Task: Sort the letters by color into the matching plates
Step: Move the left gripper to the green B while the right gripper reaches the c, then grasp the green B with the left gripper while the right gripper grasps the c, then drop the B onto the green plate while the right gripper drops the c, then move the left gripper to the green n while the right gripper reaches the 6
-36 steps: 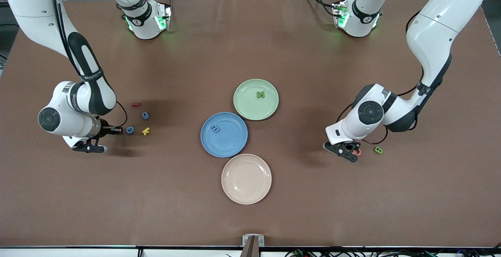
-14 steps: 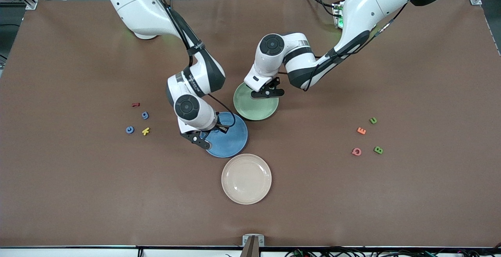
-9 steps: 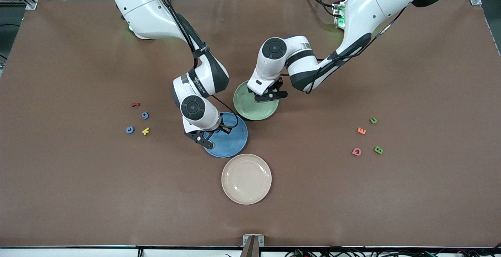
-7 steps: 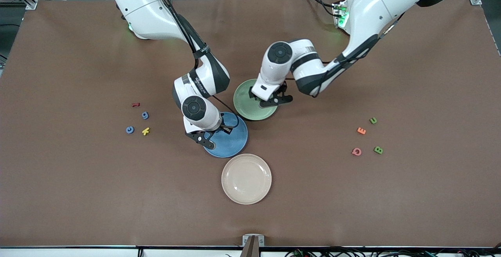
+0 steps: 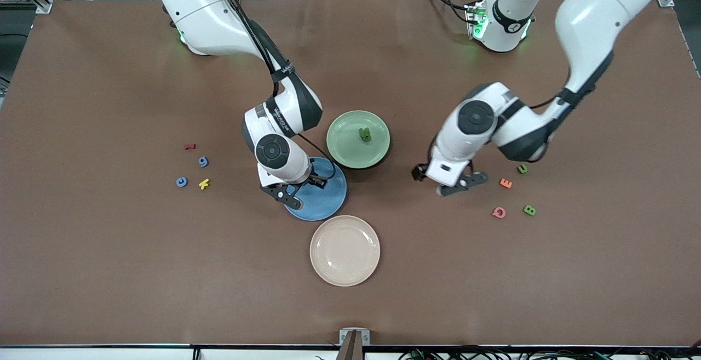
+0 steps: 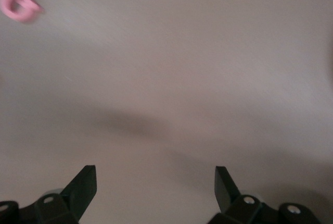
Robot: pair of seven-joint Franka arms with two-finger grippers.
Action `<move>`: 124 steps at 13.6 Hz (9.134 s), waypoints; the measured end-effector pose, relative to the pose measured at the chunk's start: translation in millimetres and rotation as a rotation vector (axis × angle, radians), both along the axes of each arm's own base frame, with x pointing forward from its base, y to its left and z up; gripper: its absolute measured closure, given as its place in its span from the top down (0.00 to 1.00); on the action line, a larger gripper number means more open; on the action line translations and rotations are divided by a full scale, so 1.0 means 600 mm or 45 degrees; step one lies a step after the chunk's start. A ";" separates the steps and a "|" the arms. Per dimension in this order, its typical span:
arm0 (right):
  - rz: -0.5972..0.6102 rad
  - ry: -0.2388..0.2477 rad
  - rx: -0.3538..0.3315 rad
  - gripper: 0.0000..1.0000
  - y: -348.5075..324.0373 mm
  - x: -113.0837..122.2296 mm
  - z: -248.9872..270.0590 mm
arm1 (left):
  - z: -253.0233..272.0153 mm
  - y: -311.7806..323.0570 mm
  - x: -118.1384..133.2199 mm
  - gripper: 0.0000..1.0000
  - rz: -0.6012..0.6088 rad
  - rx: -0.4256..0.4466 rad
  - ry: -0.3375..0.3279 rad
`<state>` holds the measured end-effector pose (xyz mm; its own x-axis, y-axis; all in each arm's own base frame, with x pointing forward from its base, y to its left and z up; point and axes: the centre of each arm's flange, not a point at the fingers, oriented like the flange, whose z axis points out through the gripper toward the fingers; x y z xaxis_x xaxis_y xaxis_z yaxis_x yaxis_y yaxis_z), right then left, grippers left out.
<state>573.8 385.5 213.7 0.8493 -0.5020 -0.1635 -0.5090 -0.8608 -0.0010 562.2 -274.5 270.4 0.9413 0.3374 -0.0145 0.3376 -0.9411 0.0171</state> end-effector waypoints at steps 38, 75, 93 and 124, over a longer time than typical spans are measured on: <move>0.787 -0.118 -0.029 0.81 -0.672 -0.013 -0.051 | -0.148 0.427 0.115 0.52 0.706 0.056 -0.059; 0.293 0.030 -0.026 0.35 -0.068 0.019 0.132 | 0.038 -0.299 -0.199 0.29 -0.056 0.041 0.012; 0.203 -0.168 0.022 0.35 0.070 0.017 0.008 | -0.084 -0.343 -0.240 0.63 0.087 0.026 0.086; 1.000 -0.094 0.014 1.00 -0.562 -0.041 0.053 | -0.065 0.485 -0.031 0.67 0.100 0.021 0.102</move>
